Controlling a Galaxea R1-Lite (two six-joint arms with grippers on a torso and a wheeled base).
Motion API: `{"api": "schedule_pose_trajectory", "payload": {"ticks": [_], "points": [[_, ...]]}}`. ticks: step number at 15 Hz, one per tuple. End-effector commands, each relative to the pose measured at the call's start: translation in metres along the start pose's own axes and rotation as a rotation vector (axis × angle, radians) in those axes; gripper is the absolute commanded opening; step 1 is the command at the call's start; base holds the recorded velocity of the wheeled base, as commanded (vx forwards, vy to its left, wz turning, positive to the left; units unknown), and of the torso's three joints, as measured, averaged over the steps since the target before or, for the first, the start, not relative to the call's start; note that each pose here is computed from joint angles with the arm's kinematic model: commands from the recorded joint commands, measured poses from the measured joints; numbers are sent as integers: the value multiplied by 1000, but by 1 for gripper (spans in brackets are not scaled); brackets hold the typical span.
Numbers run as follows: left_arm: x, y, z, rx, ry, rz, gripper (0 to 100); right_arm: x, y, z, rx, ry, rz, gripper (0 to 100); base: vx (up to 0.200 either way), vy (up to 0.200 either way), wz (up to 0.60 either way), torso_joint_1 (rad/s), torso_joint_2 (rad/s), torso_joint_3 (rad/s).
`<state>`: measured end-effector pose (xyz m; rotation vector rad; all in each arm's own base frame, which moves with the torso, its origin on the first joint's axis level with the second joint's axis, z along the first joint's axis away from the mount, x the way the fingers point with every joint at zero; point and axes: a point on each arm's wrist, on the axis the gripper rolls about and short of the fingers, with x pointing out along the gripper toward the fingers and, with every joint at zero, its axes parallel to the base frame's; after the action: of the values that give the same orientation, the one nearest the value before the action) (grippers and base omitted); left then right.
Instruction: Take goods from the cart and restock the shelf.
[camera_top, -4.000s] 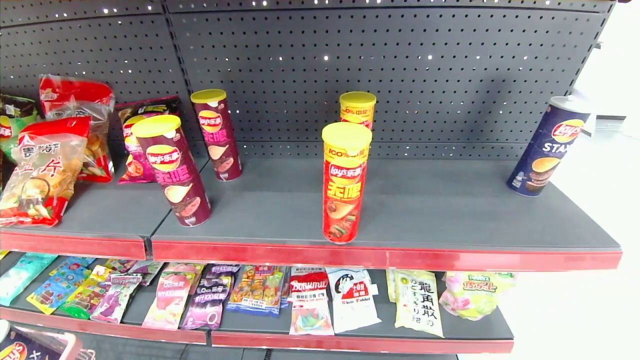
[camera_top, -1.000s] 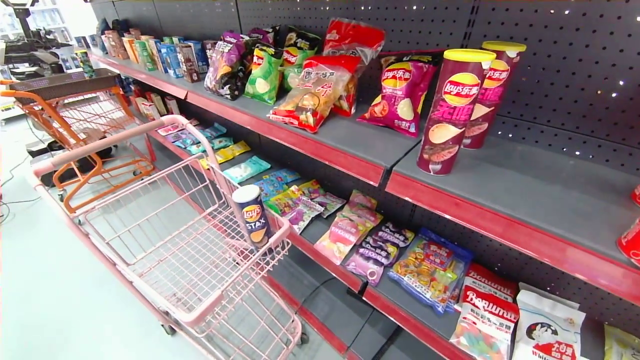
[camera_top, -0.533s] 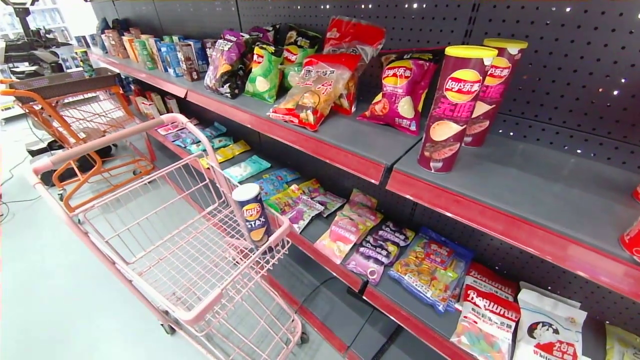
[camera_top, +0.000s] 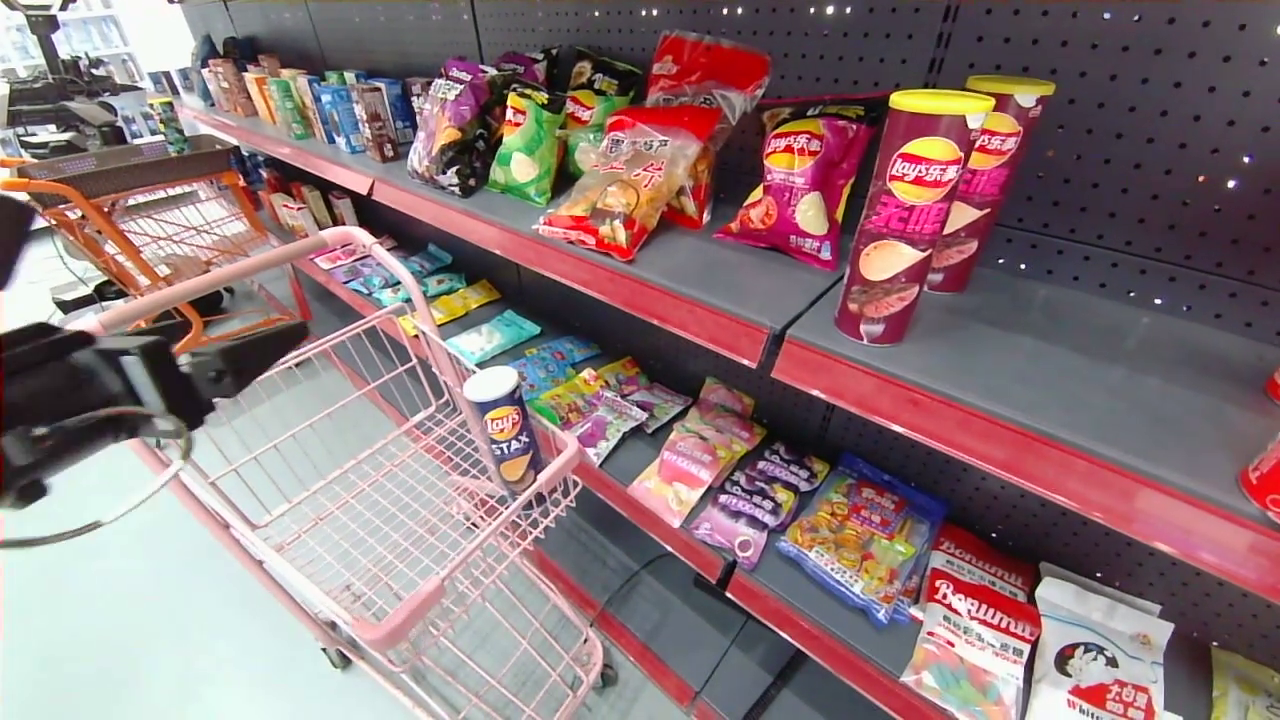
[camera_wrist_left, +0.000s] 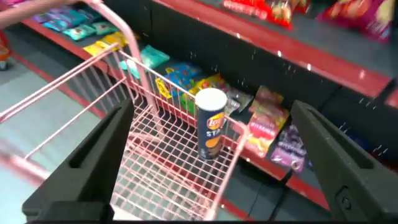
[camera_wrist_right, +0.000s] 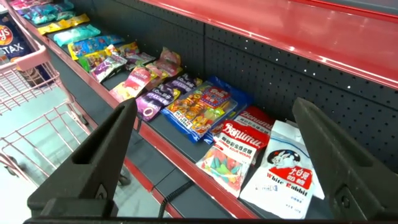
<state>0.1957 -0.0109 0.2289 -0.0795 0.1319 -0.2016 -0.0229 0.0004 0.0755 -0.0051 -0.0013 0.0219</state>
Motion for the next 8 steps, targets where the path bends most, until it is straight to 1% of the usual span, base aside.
{"api": "schedule_pose_trajectory", "payload": {"ticks": [1,2,4,5,6,7,8], "points": [[92,36,-57,75,180,-113,100,0,0,0,-1,1,1,100,0,0,0,0,0,0],[101,38,-72,91,228,-146,100,0,0,0,-1,1,1,100,0,0,0,0,0,0],[112,41,-85,97,262,-162,100,0,0,0,-1,1,1,100,0,0,0,0,0,0],[126,44,-99,98,265,-172,100,0,0,0,-1,1,1,100,0,0,0,0,0,0],[130,45,-103,98,266,-174,100,0,0,0,-1,1,3,100,0,0,0,0,0,0],[142,44,-117,106,243,-210,100,0,0,0,-1,1,3,100,0,0,0,0,0,0],[145,42,-120,110,236,-225,100,0,0,0,-1,1,3,100,0,0,0,0,0,0]]}}
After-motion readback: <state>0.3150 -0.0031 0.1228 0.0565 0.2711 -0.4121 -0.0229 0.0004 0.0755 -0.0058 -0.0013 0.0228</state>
